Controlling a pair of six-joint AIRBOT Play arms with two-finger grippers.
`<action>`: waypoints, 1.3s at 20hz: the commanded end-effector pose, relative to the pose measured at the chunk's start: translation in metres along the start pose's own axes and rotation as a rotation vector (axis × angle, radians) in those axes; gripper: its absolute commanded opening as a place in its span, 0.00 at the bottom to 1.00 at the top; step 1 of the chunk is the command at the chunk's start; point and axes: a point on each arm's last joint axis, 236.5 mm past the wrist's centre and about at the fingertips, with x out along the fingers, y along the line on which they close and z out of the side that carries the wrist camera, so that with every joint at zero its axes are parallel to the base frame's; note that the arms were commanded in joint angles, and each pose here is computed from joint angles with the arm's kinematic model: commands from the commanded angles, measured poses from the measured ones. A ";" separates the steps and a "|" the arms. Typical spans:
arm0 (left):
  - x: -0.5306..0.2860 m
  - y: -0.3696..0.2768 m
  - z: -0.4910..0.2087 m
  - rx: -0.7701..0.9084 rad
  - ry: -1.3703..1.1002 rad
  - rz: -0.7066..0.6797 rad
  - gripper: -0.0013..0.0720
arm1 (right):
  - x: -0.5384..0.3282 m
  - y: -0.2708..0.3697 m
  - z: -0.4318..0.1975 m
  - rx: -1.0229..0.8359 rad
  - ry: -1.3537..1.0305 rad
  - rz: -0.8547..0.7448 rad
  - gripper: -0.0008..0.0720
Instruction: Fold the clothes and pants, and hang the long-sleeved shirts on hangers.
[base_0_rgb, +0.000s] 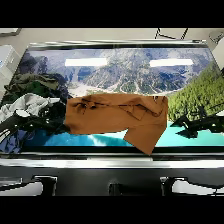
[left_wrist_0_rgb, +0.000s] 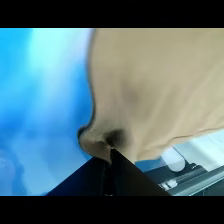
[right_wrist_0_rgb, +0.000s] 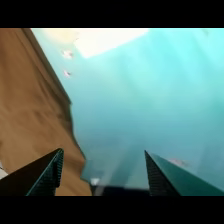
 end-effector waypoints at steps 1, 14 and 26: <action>-0.011 -0.010 0.002 0.032 -0.041 -0.005 0.06 | 0.018 0.022 0.017 -0.011 -0.078 0.125 0.82; -0.256 -0.202 0.077 0.513 -0.791 -0.095 0.05 | -0.171 0.221 0.044 -0.644 -0.522 0.074 0.06; -0.541 -0.375 -0.210 1.059 -1.662 -0.233 0.06 | -0.542 0.319 -0.279 -0.943 -1.810 0.014 0.06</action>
